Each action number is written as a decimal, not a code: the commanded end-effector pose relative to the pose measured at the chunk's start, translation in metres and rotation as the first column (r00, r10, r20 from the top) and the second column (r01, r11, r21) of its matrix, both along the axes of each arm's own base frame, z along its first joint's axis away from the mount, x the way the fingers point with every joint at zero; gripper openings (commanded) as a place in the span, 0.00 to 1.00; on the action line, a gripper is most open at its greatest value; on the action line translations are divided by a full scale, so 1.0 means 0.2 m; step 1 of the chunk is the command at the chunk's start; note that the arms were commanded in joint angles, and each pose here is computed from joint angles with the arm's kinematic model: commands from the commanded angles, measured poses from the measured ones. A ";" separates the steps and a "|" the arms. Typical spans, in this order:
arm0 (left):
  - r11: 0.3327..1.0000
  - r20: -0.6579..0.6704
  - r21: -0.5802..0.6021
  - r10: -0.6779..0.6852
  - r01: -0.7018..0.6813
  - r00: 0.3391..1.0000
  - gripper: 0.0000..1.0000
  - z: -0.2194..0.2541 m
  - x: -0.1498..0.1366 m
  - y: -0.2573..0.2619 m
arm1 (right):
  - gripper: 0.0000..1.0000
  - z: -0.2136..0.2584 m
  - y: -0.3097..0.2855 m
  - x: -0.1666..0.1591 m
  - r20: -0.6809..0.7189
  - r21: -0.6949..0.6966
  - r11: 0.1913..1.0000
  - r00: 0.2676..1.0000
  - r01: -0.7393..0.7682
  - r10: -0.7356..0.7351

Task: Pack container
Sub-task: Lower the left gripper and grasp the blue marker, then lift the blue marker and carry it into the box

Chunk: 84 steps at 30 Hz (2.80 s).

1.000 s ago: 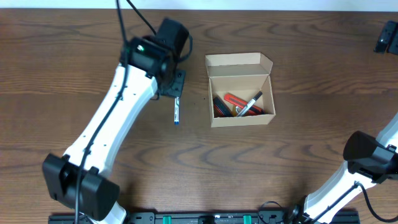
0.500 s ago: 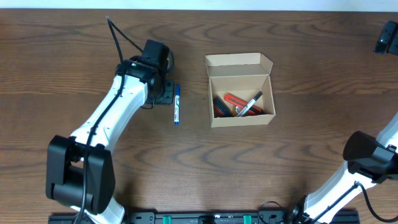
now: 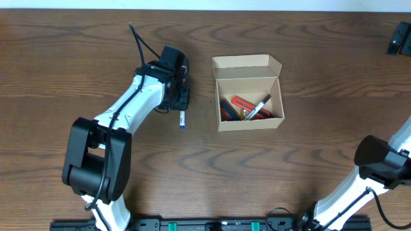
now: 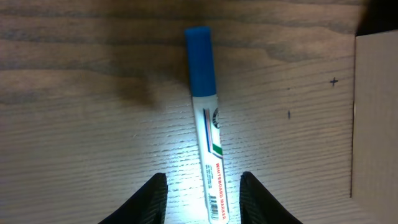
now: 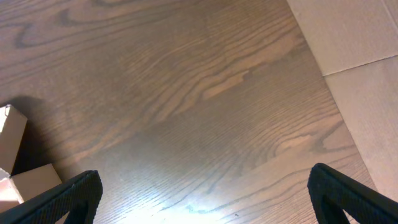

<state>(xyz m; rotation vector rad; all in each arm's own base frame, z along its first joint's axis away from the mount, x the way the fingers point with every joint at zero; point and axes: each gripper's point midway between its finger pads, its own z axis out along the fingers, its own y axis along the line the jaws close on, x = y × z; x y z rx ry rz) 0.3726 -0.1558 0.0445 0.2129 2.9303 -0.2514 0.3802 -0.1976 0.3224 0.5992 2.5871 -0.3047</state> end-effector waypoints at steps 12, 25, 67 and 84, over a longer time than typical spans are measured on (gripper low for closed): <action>0.999 -0.066 0.015 -0.030 0.031 0.997 0.36 -0.15 -0.04 -0.05 | 0.99 0.05 0.00 -0.02 0.031 -0.003 1.000 0.999 0.014 -0.014; 0.999 -0.064 0.030 -0.010 0.012 0.998 0.37 -0.19 -0.03 -0.04 | 0.99 0.05 0.00 -0.02 0.031 -0.003 1.000 0.999 0.014 -0.014; 1.000 0.027 -0.002 0.003 -0.003 1.000 0.06 0.17 0.17 -0.05 | 0.99 0.05 0.00 -0.02 0.031 -0.003 1.000 0.999 0.014 -0.014; 0.878 0.246 -0.208 -0.380 0.432 0.892 0.06 0.91 0.03 -0.60 | 0.99 0.05 0.00 -0.02 0.031 -0.003 1.000 0.999 0.014 -0.014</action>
